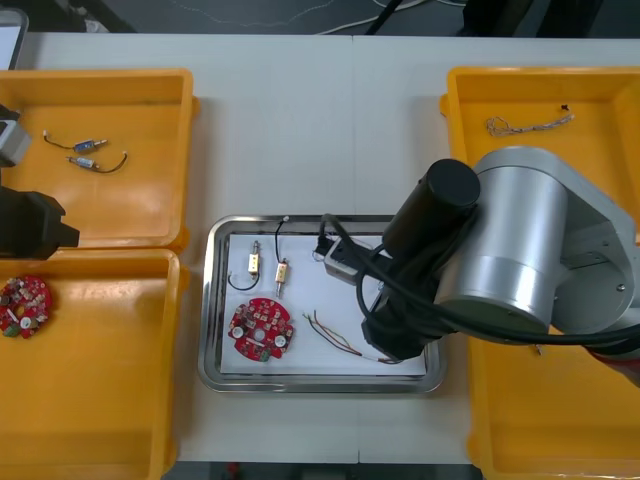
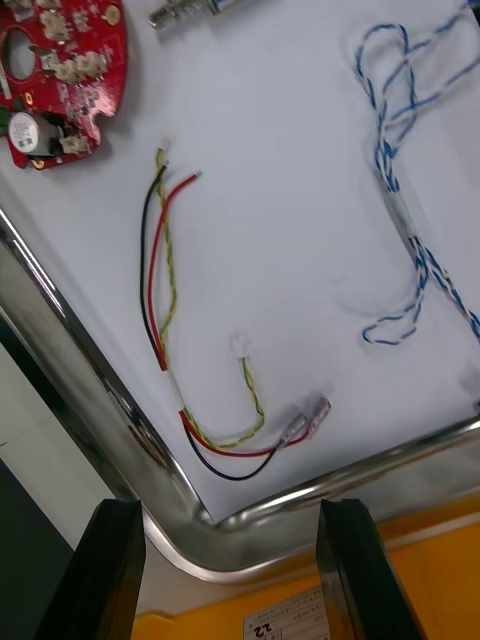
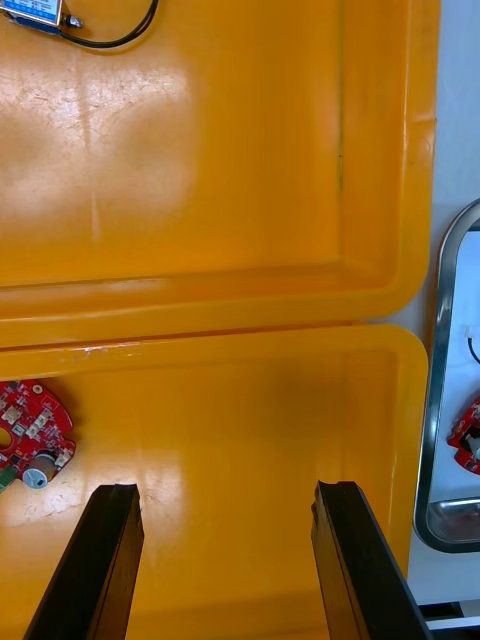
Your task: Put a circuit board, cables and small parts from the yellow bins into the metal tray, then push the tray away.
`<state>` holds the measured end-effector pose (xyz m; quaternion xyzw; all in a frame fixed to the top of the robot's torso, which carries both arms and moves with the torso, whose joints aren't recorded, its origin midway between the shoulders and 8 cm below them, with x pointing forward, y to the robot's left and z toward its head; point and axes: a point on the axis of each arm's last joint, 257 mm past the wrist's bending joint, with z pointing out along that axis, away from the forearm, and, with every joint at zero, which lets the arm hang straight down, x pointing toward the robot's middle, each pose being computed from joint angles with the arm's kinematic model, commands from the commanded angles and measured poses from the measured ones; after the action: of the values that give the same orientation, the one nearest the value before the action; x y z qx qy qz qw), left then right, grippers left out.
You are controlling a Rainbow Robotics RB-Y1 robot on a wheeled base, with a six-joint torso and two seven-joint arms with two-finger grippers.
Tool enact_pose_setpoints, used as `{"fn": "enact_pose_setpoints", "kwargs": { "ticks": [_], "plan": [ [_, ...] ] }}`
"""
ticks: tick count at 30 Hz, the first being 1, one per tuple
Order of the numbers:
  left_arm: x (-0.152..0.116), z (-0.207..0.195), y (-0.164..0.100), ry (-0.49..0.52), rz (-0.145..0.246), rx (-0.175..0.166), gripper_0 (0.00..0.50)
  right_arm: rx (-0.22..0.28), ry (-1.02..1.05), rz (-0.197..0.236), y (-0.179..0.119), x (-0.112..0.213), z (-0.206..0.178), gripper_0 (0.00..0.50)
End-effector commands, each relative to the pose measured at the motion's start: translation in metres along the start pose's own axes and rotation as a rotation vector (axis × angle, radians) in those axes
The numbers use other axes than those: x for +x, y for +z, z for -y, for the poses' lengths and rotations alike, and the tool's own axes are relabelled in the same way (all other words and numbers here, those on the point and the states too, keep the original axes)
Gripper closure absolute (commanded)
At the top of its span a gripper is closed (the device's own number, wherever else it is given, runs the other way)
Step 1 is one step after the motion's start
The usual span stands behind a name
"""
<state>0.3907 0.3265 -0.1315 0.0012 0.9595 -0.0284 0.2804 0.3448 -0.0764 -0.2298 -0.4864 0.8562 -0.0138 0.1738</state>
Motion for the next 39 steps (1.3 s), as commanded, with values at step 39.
{"fn": "enact_pose_setpoints", "kwargs": {
  "ticks": [39],
  "plan": [
    [0.007, -0.034, -0.014, 0.117, -0.033, -0.107, 0.000, 0.012, -0.420, 0.003, 0.073, -0.037, -0.097, 0.000]
  ]
}}
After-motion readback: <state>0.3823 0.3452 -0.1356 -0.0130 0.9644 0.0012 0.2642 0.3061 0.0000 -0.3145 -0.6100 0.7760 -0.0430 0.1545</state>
